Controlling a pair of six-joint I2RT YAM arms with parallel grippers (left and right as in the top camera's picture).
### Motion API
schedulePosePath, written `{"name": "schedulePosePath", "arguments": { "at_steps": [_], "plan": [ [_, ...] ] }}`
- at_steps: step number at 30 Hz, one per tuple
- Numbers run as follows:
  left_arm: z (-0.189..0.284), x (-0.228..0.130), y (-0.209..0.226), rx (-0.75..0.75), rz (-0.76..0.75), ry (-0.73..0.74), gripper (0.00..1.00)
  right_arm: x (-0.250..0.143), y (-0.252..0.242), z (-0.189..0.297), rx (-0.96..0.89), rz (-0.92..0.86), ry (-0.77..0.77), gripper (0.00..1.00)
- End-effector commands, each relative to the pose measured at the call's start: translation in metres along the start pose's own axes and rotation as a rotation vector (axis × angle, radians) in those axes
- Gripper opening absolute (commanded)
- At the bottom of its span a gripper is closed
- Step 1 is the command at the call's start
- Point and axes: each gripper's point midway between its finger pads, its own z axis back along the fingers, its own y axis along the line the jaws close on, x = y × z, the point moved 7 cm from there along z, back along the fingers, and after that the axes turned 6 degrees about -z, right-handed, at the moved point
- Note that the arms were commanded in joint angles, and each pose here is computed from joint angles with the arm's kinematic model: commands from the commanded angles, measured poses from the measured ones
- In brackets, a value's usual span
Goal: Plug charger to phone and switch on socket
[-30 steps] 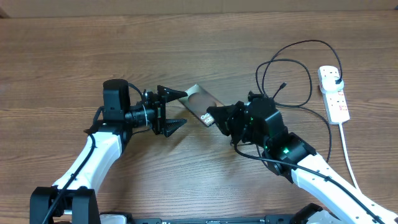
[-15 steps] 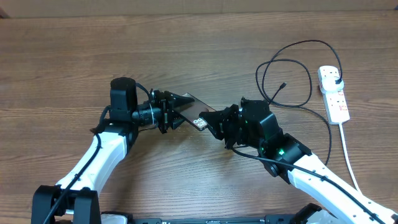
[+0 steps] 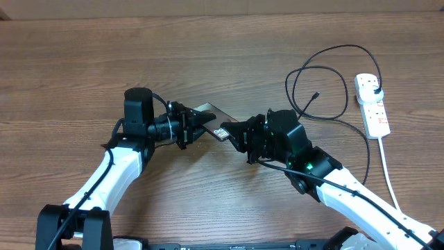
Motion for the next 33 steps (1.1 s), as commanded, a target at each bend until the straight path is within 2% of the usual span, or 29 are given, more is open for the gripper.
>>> {"name": "schedulePosePath", "arguments": {
  "at_steps": [1, 4, 7, 8, 11, 13, 15, 17, 19, 24, 28, 33],
  "plan": [
    [-0.001, -0.003, -0.004, -0.008, -0.007, 0.005, 0.10, -0.011, -0.001, -0.003, -0.024, 0.011, 0.072, 0.04],
    [-0.001, -0.002, -0.004, -0.008, -0.007, -0.002, 0.04, -0.015, -0.002, -0.004, -0.025, 0.018, 0.083, 0.05],
    [-0.001, -0.001, -0.004, -0.008, -0.008, -0.008, 0.04, -0.017, -0.002, -0.004, -0.025, 0.021, 0.085, 0.15],
    [-0.001, -0.001, -0.004, -0.008, -0.008, -0.009, 0.04, -0.016, -0.003, -0.005, -0.027, 0.029, 0.084, 0.28],
    [-0.001, 0.000, -0.004, -0.008, -0.022, -0.021, 0.04, -0.014, -0.006, -0.005, -0.037, 0.098, 0.069, 0.57],
    [-0.001, 0.003, -0.004, -0.007, -0.063, -0.049, 0.04, -0.007, -0.008, -0.005, -0.041, 0.233, 0.012, 0.65],
    [-0.001, 0.006, -0.004, -0.005, -0.111, -0.076, 0.04, 0.001, -0.010, -0.005, -0.056, 0.445, -0.054, 0.72],
    [0.000, 0.008, -0.003, 0.000, -0.156, -0.097, 0.04, 0.012, -0.012, -0.003, -0.097, 0.689, -0.138, 0.88],
    [0.000, 0.009, -0.002, 0.006, -0.182, -0.111, 0.04, 0.023, -0.015, -0.001, -0.152, 0.829, -0.231, 1.00],
    [0.000, 0.010, -0.002, 0.010, -0.234, -0.113, 0.04, 0.061, -0.010, 0.016, -0.247, 0.881, -0.476, 1.00],
    [0.000, 0.010, 0.002, 0.029, -0.226, -0.110, 0.04, 0.081, 0.006, 0.033, -0.306, 0.881, -0.540, 0.99],
    [0.000, 0.009, 0.005, 0.041, -0.210, -0.106, 0.04, 0.113, 0.034, 0.071, -0.472, 0.773, -0.671, 1.00]
  ]
}}
